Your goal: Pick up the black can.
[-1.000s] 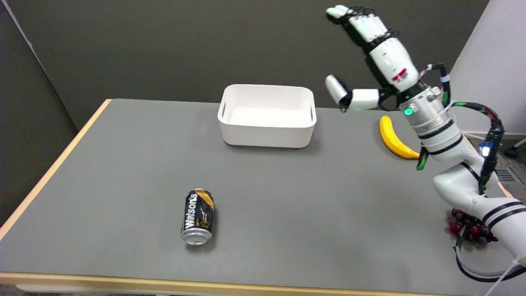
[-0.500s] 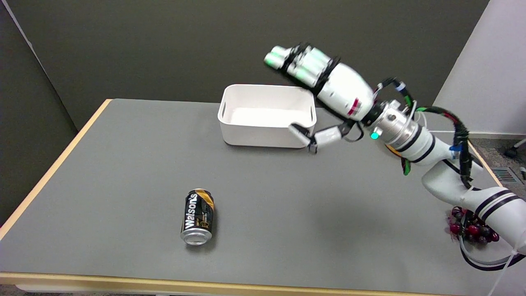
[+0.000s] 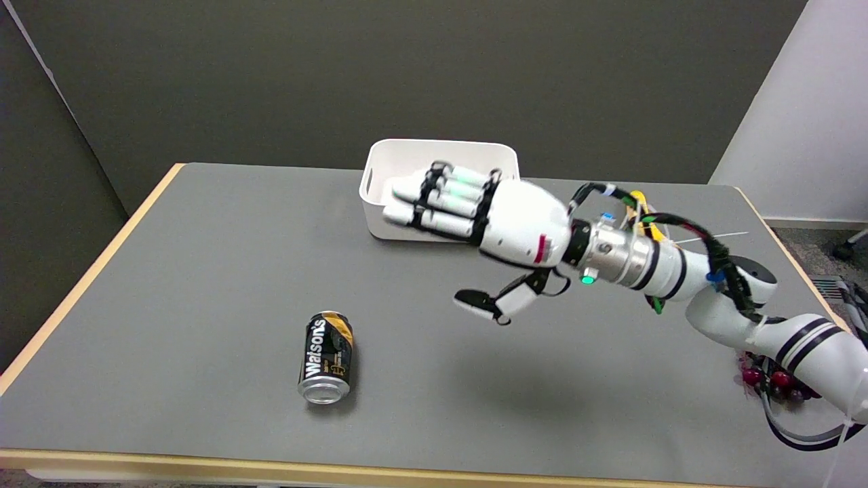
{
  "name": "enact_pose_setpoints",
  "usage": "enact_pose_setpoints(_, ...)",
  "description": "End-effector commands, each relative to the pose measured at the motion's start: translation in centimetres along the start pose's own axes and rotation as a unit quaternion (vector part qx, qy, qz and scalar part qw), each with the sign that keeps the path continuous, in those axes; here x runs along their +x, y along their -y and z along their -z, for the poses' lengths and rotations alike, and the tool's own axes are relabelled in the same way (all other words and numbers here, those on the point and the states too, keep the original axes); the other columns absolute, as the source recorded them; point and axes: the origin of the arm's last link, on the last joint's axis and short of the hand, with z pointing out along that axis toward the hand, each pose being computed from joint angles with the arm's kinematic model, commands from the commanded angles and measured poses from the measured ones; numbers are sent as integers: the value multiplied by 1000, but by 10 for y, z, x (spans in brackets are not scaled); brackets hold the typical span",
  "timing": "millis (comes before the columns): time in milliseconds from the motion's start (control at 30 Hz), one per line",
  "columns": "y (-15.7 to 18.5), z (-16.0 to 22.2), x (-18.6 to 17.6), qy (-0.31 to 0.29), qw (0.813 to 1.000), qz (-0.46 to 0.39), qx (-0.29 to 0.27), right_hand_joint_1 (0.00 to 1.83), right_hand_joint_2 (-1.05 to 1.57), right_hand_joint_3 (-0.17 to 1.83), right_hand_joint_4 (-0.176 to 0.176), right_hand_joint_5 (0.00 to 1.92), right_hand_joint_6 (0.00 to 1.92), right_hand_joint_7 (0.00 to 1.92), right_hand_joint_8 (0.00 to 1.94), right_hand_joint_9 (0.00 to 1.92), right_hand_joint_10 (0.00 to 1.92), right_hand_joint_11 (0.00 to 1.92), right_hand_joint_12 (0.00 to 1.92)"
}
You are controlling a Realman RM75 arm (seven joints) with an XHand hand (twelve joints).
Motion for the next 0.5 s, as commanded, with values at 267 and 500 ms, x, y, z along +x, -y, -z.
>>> enact_pose_setpoints(267,38,-53,-53,71,991,43,106,805,592,942,52,-1,-1,-1,-1,-1,310,-1,553)
enact_pose_setpoints(500,48,-69,-58,66,991,32,113,781,600,928,44,-1,-1,-1,-1,-1,339,-1,553)
